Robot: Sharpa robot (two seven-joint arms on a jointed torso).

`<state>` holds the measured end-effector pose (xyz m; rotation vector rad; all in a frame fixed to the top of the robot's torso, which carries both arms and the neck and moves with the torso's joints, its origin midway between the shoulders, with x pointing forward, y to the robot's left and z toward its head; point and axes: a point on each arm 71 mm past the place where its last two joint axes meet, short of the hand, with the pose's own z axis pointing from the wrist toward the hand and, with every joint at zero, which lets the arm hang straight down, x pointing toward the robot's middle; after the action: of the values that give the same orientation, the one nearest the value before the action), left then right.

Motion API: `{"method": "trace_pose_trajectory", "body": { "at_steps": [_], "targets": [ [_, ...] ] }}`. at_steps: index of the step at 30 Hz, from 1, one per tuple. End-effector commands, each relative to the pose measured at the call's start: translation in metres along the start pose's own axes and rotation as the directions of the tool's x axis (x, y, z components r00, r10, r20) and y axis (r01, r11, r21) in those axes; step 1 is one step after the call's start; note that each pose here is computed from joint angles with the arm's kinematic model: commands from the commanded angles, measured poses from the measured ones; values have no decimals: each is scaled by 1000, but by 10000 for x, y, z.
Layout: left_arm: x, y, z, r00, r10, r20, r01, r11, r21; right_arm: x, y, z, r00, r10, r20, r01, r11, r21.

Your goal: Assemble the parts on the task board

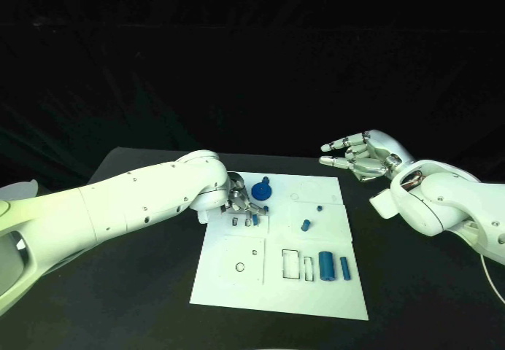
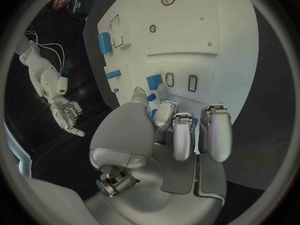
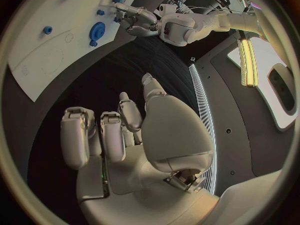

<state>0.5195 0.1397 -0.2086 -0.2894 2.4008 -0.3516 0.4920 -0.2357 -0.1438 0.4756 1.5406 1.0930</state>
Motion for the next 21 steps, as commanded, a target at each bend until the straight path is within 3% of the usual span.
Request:
{"method": "trace_pose_trajectory", "body": {
  "at_steps": [1,21],
  "targets": [
    [20,6,1,999,31,-23,-32,999,-33,21,2,2,1000,-2,-19,2,1000,-3],
    [41,-27,8,998,53,-32,-54,998,-31,33,1,8,1000,-1,-23,1,1000,-4]
  ]
}}
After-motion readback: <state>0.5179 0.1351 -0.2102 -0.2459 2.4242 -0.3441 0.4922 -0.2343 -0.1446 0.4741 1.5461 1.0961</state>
